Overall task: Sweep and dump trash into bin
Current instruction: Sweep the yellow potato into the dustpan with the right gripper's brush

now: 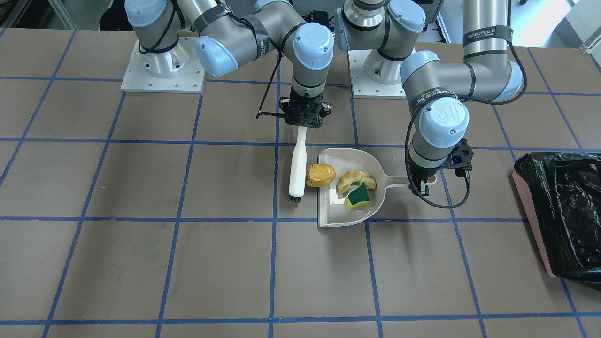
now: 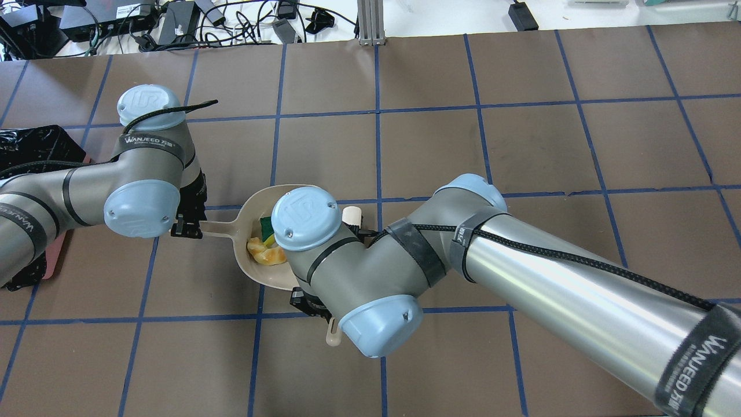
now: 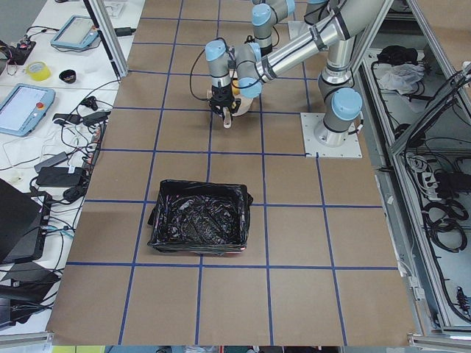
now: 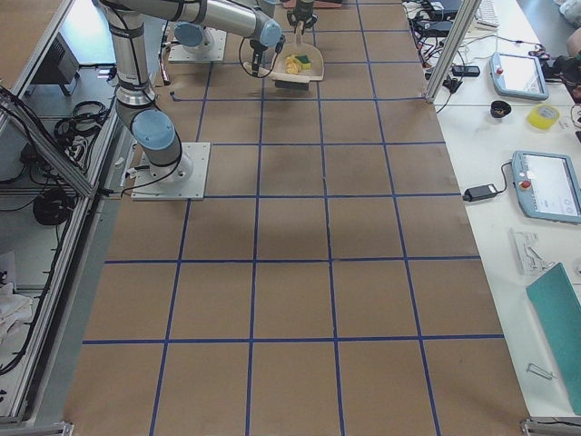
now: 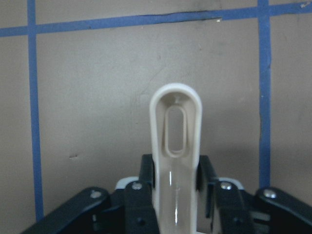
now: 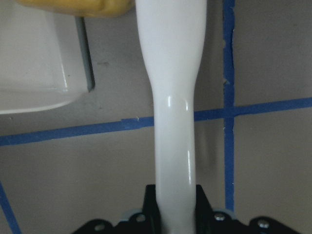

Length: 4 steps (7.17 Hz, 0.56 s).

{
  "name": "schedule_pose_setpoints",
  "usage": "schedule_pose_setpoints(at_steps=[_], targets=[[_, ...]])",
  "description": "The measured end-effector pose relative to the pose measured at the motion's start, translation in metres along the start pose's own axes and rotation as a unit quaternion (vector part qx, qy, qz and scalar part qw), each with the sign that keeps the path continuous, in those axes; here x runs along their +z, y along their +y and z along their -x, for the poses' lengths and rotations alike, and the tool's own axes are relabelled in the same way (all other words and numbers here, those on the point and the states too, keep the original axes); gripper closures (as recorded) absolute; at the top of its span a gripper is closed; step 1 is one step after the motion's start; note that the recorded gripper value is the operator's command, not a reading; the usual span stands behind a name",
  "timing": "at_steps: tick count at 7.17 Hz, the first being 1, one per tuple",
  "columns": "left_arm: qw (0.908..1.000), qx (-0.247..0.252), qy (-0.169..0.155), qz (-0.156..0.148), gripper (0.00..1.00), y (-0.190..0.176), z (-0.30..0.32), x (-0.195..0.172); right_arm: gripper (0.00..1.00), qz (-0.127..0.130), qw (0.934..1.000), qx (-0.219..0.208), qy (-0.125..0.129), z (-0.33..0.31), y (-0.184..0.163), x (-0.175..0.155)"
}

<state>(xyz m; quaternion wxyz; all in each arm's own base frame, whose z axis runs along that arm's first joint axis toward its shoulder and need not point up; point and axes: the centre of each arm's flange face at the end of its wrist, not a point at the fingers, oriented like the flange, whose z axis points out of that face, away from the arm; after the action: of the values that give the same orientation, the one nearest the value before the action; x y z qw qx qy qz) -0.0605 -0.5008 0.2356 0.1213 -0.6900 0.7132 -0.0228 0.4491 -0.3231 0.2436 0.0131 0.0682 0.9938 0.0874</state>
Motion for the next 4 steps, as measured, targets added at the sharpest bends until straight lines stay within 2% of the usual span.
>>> schedule_pose_setpoints(at_steps=[3,4], targets=[[0.9996,0.017,0.014,0.017,1.0,0.023,-0.007,-0.007,1.0,0.008,0.9964,0.009,-0.084,0.029,-0.007,0.007],[0.9991,0.023,0.018,0.031,1.0,0.027,-0.009,-0.009,1.0,0.012,0.9944,0.008,-0.104,0.036,-0.01,0.007]])
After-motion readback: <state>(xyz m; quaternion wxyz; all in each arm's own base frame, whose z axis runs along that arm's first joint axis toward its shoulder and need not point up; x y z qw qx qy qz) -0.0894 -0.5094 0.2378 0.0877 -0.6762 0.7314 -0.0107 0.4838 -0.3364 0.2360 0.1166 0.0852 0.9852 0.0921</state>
